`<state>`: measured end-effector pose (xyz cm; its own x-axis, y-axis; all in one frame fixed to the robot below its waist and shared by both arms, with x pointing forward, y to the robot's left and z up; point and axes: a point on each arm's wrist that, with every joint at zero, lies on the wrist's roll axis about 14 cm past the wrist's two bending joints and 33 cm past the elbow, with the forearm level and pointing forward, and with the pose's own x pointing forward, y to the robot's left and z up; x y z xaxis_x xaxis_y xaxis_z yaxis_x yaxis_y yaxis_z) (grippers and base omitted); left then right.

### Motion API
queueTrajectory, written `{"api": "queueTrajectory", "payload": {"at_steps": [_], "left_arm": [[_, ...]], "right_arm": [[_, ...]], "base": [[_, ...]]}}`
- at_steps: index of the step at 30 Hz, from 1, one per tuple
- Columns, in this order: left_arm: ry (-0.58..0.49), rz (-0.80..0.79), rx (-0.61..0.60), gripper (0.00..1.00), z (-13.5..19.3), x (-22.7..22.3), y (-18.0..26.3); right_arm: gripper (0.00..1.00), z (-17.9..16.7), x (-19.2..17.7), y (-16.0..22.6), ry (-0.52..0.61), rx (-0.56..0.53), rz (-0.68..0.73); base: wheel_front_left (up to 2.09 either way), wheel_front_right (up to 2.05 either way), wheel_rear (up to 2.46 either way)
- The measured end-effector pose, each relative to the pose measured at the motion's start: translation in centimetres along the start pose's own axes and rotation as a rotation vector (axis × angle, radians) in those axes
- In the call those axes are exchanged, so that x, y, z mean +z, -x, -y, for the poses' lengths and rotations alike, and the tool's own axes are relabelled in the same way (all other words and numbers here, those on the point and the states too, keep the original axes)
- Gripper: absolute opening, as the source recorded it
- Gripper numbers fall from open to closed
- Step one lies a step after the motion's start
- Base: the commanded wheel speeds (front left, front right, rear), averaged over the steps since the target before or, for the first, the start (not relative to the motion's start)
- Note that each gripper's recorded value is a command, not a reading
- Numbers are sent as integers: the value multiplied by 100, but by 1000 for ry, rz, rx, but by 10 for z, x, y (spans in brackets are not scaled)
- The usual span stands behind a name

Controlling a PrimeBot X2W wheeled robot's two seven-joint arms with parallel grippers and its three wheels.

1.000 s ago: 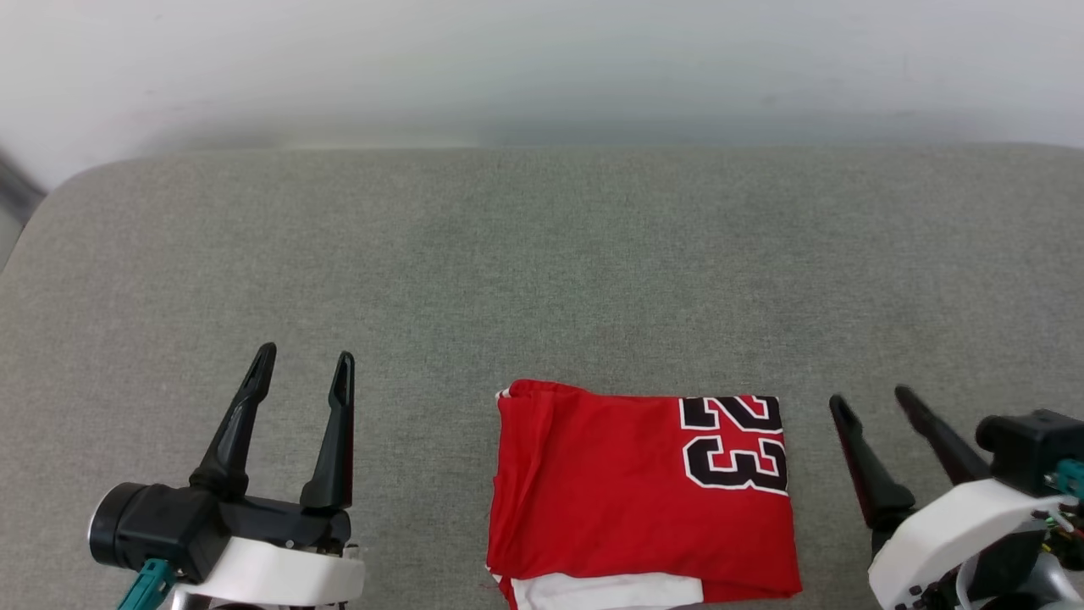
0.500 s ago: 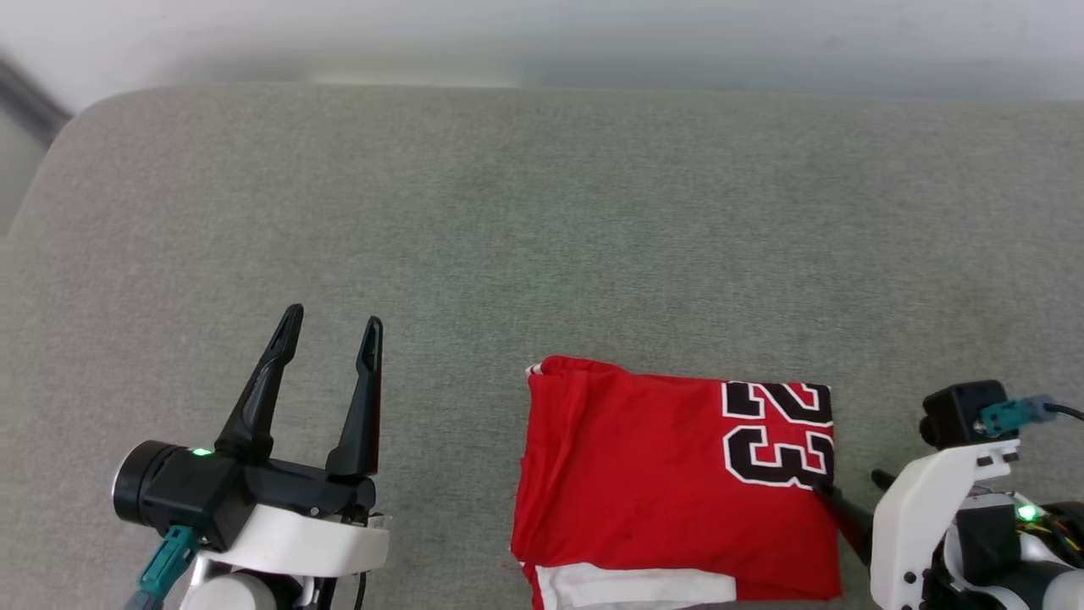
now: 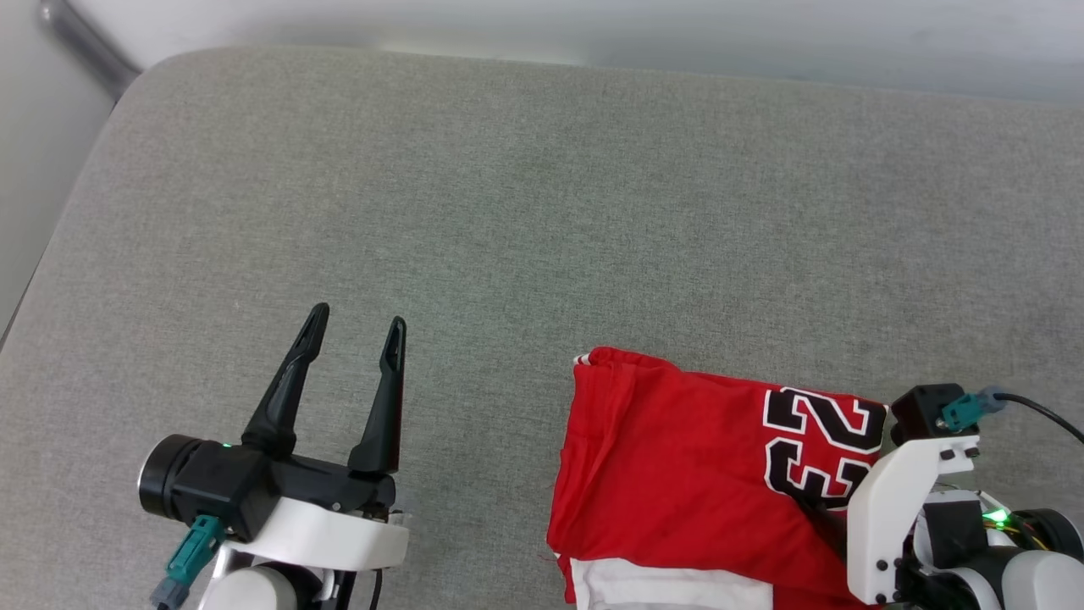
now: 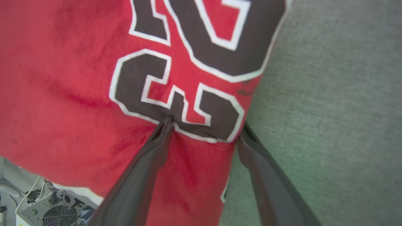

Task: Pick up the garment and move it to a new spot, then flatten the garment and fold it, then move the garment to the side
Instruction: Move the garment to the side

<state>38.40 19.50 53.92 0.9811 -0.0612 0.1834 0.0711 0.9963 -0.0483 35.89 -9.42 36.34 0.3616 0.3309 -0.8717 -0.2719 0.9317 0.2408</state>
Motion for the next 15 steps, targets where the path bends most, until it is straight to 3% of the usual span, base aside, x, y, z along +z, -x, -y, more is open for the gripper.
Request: {"api": "queueTrajectory", "payload": {"at_steps": [1, 3, 7, 9, 15], "left_arm": [[0, 1, 1, 100, 0, 0, 1], [3, -2, -6, 100, 2, 0, 2], [13, -12, -43, 100, 14, -3, 2], [62, -8, -114, 100, 41, -6, -4], [140, 4, -272, 100, 96, -6, -16]], "right_arm": [[100, -1, -2, -2, 9, -2, -7], [0, -3, -5, -4, 20, 0, -22], [0, -7, -7, -5, 66, 2, -23], [0, 19, 5, 14, 220, -117, 35], [0, 88, 15, 60, 398, -354, 50]], "base": [[0, 0, 0], [0, 0, 0], [0, 0, 0], [0, 0, 0], [0, 0, 0]]}}
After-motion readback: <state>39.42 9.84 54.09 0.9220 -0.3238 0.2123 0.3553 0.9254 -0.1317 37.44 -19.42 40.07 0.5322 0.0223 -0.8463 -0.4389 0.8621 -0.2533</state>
